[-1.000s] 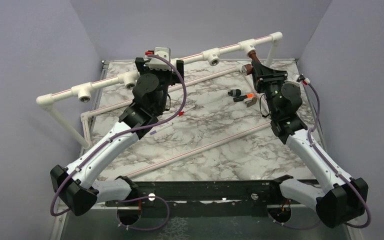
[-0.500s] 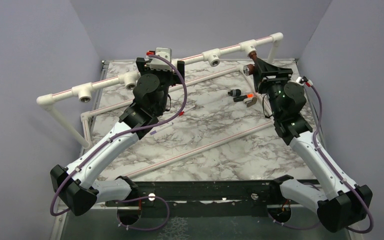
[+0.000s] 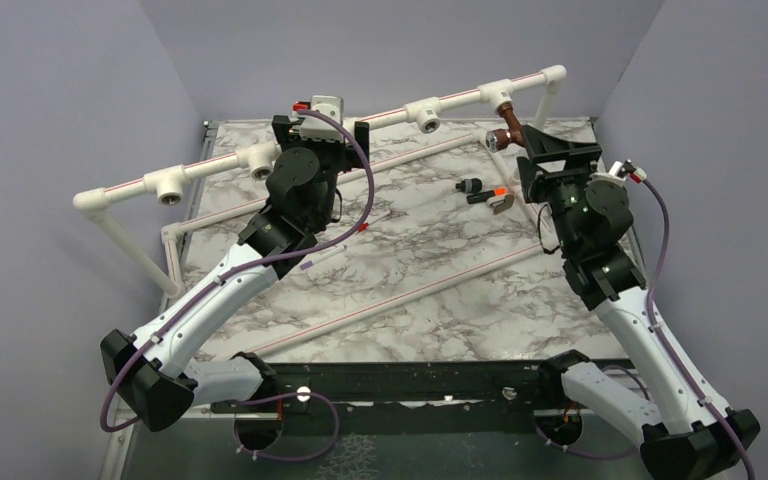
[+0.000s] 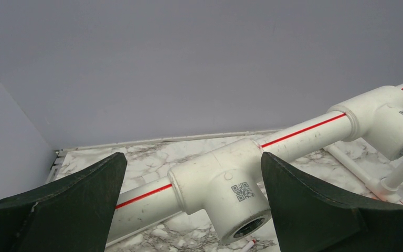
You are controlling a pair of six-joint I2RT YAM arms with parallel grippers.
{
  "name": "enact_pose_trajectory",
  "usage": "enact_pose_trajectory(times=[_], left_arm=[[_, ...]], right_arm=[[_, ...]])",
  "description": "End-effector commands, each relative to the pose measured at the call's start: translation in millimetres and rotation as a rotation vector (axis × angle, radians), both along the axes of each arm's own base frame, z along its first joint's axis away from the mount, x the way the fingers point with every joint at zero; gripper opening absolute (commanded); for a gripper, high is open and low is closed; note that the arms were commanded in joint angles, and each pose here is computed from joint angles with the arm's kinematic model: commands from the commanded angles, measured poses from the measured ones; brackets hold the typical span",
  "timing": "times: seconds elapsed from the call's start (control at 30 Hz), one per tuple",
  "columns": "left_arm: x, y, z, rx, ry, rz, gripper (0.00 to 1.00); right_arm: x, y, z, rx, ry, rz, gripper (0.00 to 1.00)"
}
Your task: Install the water faucets
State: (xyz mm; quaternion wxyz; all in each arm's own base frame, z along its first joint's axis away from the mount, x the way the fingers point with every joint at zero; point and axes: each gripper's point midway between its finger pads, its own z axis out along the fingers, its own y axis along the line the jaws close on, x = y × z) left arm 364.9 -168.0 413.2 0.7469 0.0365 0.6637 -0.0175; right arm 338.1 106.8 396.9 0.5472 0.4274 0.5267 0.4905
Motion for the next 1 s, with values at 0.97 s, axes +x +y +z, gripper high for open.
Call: enact_pose_trajectory(times=[0.97], left_arm=[[5, 8, -55, 0.151, 0.152, 0.042, 0.99]], right_arm=[[-30, -46, 23, -1.973, -0.322, -0.144, 0.84]])
